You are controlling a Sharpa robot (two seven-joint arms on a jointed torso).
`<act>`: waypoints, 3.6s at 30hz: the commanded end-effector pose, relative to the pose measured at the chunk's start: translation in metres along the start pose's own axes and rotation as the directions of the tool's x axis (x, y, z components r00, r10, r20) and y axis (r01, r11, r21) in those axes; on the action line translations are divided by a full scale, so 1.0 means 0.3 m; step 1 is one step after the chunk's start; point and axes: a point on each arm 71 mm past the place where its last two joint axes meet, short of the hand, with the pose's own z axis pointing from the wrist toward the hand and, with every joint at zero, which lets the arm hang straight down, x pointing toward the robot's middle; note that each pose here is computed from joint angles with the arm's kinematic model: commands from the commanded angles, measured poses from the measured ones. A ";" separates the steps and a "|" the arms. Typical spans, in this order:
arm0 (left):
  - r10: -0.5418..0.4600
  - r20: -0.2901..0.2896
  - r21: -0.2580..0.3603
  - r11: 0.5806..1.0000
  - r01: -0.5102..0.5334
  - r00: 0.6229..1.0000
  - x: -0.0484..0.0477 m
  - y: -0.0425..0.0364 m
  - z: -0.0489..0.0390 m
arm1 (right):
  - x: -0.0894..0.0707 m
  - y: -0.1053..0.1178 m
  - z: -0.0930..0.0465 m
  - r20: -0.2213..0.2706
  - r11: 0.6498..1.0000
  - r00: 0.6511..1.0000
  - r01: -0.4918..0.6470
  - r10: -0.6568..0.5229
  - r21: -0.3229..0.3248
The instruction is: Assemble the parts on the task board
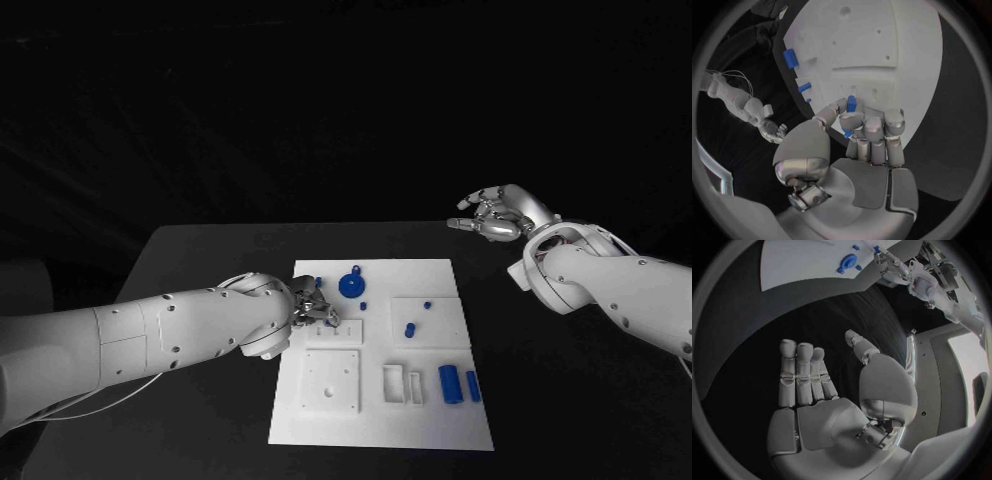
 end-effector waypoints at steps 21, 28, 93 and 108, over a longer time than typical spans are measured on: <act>0.021 -0.034 0.026 0.999 -0.020 0.999 0.020 -0.014 -0.001 | 0.006 0.009 0.001 -0.012 1.000 1.000 0.008 -0.008 -0.015; 0.022 -0.040 0.023 1.000 -0.021 0.999 0.035 -0.008 0.003 | 0.006 0.009 0.001 -0.014 1.000 1.000 0.008 -0.008 -0.014; 0.045 0.004 0.054 0.998 -0.045 0.999 0.038 -0.006 -0.006 | 0.011 0.010 0.005 -0.020 1.000 1.000 0.005 -0.005 -0.015; -0.050 0.179 0.121 0.992 0.029 0.983 0.026 0.003 -0.043 | 0.000 -0.003 0.000 -0.015 1.000 1.000 0.008 -0.008 -0.007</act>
